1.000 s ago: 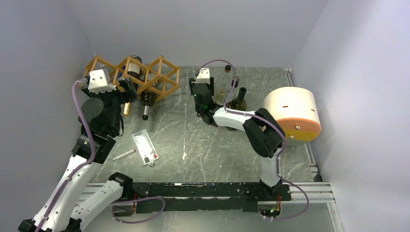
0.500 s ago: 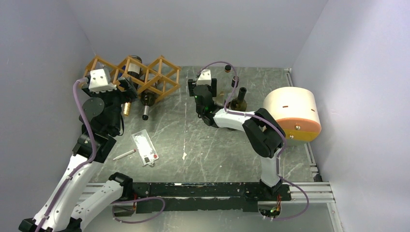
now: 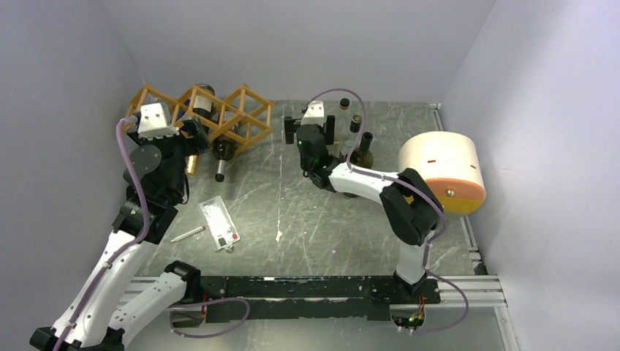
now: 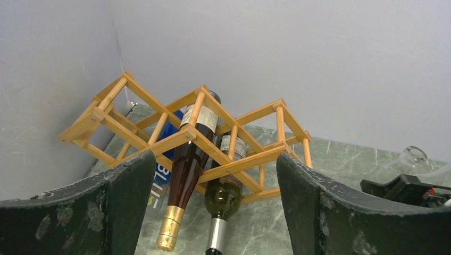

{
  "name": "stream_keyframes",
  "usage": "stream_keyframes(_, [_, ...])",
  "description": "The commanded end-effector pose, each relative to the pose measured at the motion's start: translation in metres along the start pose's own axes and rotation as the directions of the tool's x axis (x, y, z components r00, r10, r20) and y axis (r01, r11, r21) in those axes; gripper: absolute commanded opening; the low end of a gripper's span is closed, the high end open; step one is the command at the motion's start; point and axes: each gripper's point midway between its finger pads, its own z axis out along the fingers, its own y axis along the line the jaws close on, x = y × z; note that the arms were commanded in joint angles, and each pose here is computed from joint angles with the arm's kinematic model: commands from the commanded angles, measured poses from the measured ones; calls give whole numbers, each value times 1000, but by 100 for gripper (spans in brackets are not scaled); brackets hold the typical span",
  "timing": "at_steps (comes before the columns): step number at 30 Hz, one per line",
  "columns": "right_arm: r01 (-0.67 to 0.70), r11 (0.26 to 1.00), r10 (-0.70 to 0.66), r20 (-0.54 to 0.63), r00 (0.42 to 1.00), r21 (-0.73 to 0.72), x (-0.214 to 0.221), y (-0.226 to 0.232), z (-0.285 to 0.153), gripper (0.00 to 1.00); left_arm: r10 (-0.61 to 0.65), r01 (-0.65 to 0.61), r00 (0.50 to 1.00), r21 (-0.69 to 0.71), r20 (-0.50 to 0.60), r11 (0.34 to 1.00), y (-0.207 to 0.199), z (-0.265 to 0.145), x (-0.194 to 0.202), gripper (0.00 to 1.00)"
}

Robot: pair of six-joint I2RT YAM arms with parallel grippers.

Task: Take the wine bottle off the wine rack

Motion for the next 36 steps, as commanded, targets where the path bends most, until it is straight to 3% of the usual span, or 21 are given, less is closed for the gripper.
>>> stream_keyframes(1, [-28, 999, 28, -10, 1000, -28, -26, 3, -14, 100, -12, 12, 1000, -13, 22, 1000, 3, 3, -3, 87])
stream_keyframes(9, [-16, 997, 13, -43, 999, -70, -63, 0, -51, 100, 2, -2, 1000, -17, 8, 1000, 2, 6, 5, 88])
stream_keyframes(13, [-12, 981, -5, -88, 996, -195, -73, 3, -75, 100, 12, -13, 1000, -17, -12, 1000, 0, 9, 13, 90])
stream_keyframes(17, [-7, 938, -51, -158, 986, -347, -58, 6, -109, 100, 31, -32, 999, -15, -44, 999, -4, 16, 26, 94])
stream_keyframes(24, [-34, 879, -124, -295, 947, -476, -12, -11, -164, 100, 80, -83, 989, -18, -121, 996, -9, 29, 59, 99])
stream_keyframes(29, [-46, 819, -157, -301, 941, -571, 2, -22, -199, 100, 110, -114, 978, -13, -179, 993, -12, 35, 82, 100])
stream_keyframes(36, [-116, 770, -105, -305, 947, -627, 5, -26, -226, 100, 46, -57, 948, -28, -315, 998, -11, 22, 112, 100])
